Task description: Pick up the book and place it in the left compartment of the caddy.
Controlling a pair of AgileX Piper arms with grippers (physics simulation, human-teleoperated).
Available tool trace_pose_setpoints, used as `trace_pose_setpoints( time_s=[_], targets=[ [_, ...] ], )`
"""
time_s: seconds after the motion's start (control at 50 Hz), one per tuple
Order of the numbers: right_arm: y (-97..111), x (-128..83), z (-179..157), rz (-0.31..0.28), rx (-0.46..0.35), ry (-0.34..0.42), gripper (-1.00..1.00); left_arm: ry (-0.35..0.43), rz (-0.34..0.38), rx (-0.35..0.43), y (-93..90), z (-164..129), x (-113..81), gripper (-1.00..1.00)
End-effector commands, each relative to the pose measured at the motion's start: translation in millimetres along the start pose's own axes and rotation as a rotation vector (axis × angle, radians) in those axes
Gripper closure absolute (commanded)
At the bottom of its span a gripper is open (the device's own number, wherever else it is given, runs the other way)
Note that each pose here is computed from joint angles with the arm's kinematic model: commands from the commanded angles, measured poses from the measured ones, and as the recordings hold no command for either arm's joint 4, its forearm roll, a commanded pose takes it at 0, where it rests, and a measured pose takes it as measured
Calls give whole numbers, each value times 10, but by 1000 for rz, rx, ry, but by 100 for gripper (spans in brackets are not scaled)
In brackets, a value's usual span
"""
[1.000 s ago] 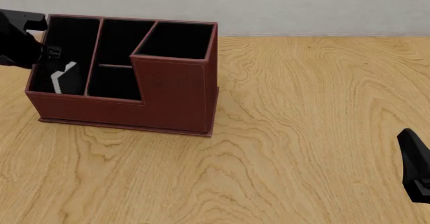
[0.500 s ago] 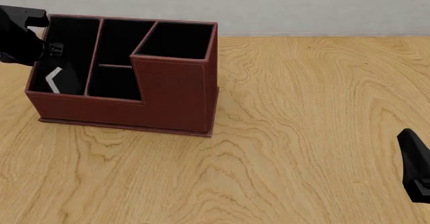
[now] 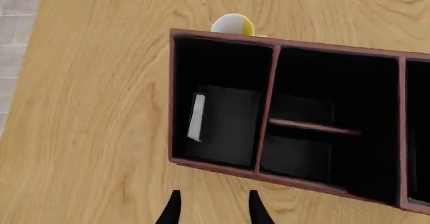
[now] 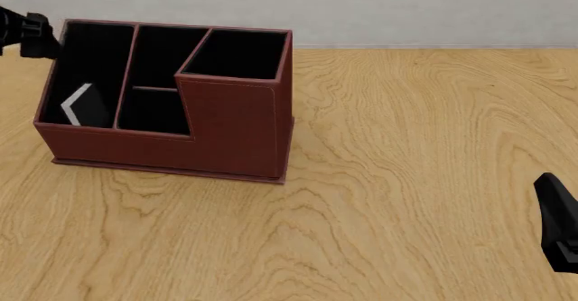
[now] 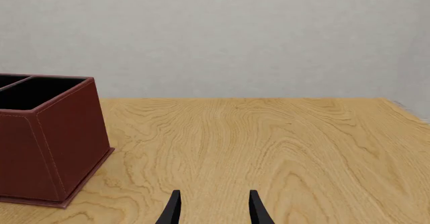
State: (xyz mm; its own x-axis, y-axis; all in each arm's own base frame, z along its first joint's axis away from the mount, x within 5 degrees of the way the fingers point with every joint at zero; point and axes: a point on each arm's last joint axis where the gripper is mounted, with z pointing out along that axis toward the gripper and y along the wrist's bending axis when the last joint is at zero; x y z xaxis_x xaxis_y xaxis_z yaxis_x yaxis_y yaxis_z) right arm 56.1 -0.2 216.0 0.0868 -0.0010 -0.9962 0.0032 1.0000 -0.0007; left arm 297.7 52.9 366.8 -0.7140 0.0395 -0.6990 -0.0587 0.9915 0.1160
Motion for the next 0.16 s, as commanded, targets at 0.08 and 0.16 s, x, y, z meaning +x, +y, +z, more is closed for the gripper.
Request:
trace_pose_setpoints(
  time_s=[0.08,0.16],
  targets=[
    [1,6,1,0,-2,0,-100,-109,-31,45,-226,-910,367,-100],
    [1,6,1,0,-2,0,-100,-143,-22,60,-273,-1144,503,-100]
  ],
)
